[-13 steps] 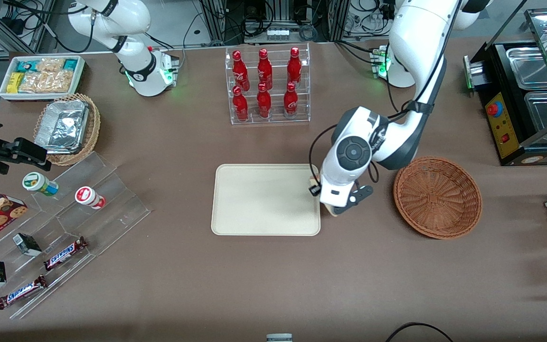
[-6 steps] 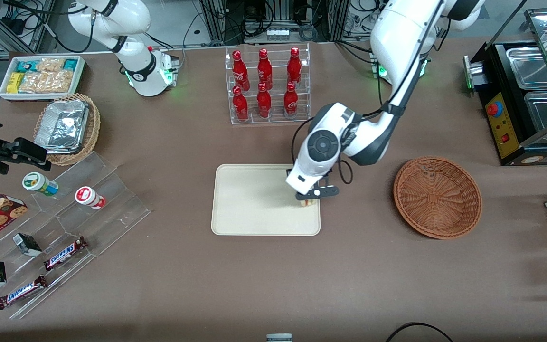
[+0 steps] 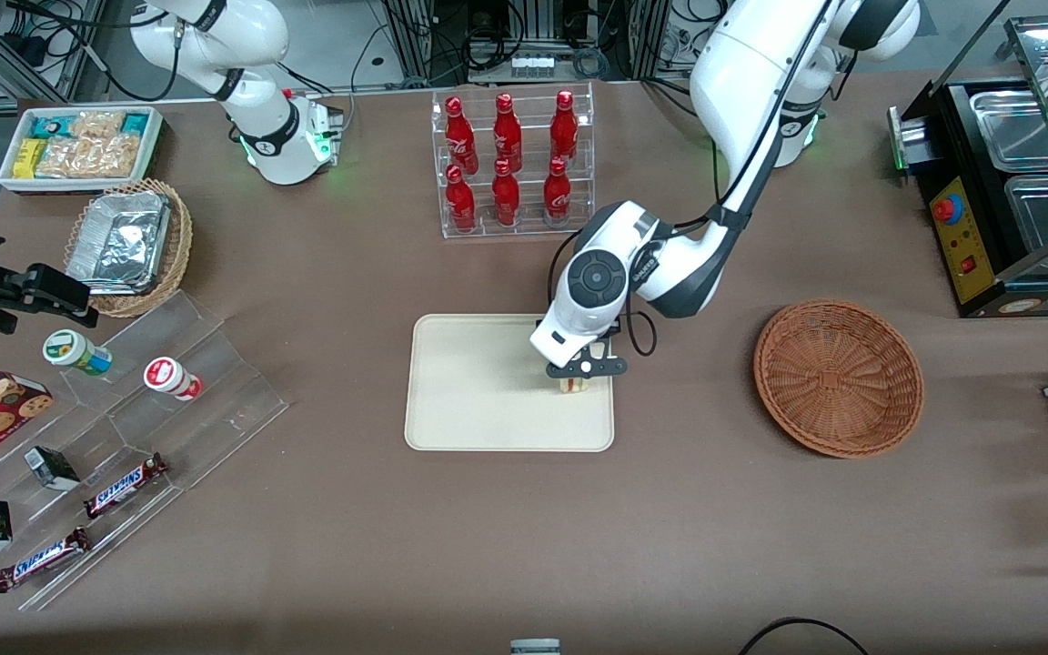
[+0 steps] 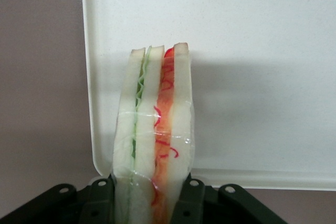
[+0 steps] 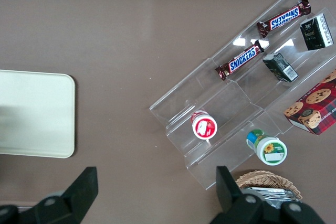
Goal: Place sandwich from basket to tray
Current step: 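Lower the sandwich onto the cream tray with the left gripper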
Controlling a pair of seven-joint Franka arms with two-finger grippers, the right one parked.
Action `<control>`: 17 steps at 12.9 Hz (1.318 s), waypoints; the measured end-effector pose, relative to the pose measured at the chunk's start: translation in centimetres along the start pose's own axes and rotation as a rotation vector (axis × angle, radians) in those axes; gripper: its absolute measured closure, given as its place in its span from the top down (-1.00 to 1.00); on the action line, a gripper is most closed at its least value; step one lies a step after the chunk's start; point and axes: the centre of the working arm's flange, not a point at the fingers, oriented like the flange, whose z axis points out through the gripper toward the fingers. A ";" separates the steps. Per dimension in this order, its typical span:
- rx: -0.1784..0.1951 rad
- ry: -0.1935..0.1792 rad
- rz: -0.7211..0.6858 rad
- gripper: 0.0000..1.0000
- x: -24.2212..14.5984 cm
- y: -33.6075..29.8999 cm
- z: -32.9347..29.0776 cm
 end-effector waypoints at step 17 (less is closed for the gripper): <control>0.023 0.071 0.020 -0.06 3.7 -0.2 2.5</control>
